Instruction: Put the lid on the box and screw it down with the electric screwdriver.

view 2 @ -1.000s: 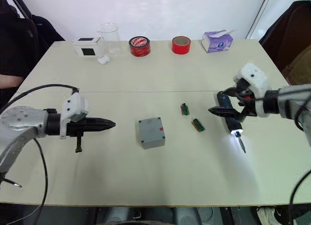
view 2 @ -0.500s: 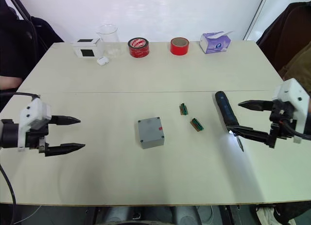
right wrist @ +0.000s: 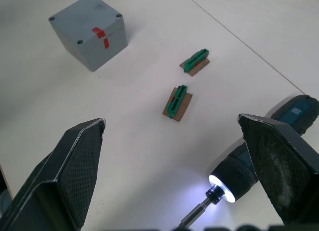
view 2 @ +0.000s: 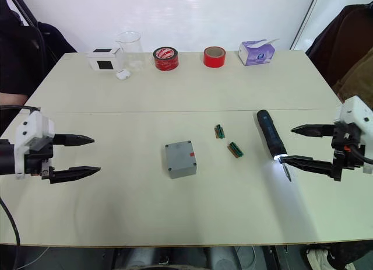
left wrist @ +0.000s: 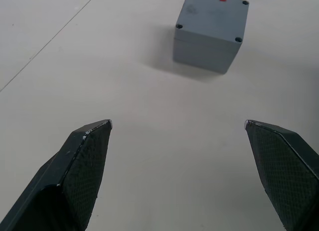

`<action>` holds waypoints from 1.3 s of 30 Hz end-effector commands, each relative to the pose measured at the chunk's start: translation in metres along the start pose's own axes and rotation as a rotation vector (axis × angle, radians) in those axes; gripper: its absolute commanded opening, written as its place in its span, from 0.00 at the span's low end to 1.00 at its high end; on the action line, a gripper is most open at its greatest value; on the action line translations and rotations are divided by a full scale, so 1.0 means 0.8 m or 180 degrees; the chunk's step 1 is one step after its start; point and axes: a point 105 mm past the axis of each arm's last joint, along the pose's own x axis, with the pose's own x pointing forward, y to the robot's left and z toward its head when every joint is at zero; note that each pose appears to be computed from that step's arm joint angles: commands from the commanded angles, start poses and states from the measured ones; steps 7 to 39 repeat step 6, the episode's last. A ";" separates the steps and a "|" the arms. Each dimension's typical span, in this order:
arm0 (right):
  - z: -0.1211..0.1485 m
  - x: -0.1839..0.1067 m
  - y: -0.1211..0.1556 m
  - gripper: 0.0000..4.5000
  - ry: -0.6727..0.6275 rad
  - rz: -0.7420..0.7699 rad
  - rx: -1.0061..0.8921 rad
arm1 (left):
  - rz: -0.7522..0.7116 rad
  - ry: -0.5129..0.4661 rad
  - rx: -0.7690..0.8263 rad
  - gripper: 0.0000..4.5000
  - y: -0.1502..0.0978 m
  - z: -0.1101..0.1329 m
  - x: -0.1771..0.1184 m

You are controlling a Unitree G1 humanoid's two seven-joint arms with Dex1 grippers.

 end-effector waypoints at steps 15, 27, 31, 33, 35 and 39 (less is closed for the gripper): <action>0.005 -0.007 0.002 1.00 0.0060 -0.0056 -0.0136 | -0.0002 -0.0085 0.0146 0.98 -0.001 0.017 -0.001; 0.005 -0.007 0.002 1.00 0.0060 -0.0056 -0.0136 | -0.0002 -0.0085 0.0146 0.98 -0.001 0.017 -0.001; 0.005 -0.007 0.002 1.00 0.0060 -0.0056 -0.0136 | -0.0002 -0.0085 0.0146 0.98 -0.001 0.017 -0.001; 0.005 -0.007 0.002 1.00 0.0060 -0.0056 -0.0136 | -0.0002 -0.0085 0.0146 0.98 -0.001 0.017 -0.001; 0.005 -0.007 0.002 1.00 0.0060 -0.0056 -0.0136 | -0.0002 -0.0085 0.0146 0.98 -0.001 0.017 -0.001; 0.005 -0.007 0.002 1.00 0.0060 -0.0056 -0.0136 | -0.0002 -0.0085 0.0146 0.98 -0.001 0.017 -0.001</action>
